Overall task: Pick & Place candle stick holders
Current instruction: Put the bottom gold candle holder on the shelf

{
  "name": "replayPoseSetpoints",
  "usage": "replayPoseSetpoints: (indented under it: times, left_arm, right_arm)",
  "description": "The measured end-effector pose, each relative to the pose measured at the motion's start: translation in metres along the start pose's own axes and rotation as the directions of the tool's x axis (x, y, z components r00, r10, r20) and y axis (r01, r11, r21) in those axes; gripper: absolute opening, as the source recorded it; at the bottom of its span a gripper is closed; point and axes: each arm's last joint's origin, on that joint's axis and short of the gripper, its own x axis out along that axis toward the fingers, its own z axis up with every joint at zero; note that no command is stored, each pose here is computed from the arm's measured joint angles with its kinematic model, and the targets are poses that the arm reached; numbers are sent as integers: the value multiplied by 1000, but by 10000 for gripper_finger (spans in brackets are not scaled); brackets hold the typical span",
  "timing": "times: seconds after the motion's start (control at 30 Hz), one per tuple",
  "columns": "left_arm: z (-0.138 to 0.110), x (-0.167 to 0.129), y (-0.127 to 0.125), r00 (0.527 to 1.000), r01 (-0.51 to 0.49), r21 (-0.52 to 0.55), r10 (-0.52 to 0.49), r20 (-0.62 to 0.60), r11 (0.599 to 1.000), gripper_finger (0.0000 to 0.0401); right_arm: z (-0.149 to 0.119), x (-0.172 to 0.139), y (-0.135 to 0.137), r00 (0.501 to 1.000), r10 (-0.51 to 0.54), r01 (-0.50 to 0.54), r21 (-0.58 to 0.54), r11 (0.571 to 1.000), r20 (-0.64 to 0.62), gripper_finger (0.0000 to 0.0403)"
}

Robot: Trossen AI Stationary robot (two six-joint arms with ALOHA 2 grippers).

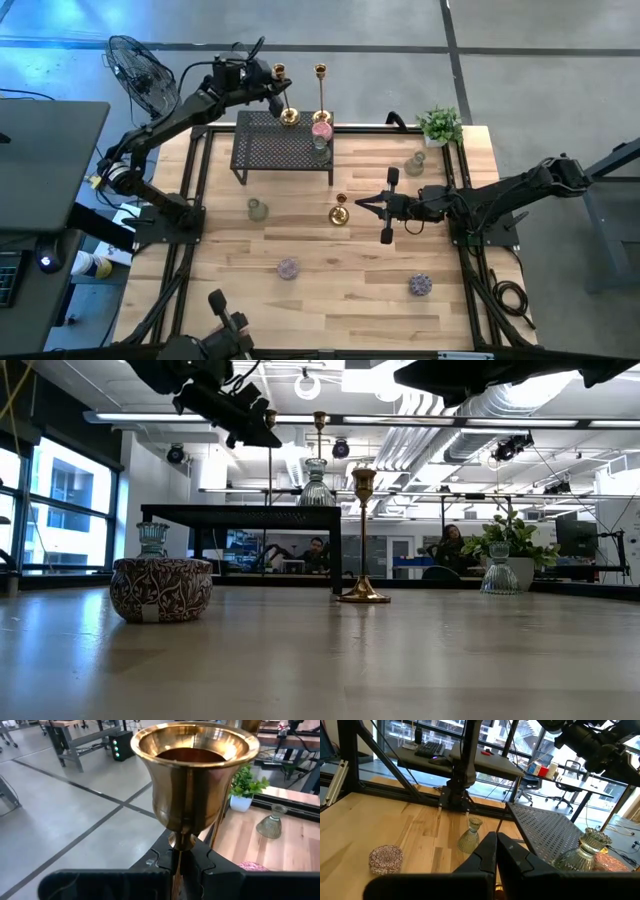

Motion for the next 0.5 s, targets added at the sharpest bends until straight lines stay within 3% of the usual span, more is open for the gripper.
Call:
replayPoseSetpoints:
  times: [0.5]
  left_arm:
    - [12, -3, 2, 1000, -13, -33, 14, 8, 999, 8]
  right_arm:
    - [0, 0, 0, 1000, 1, -1, -1, 1000, -2, 2]
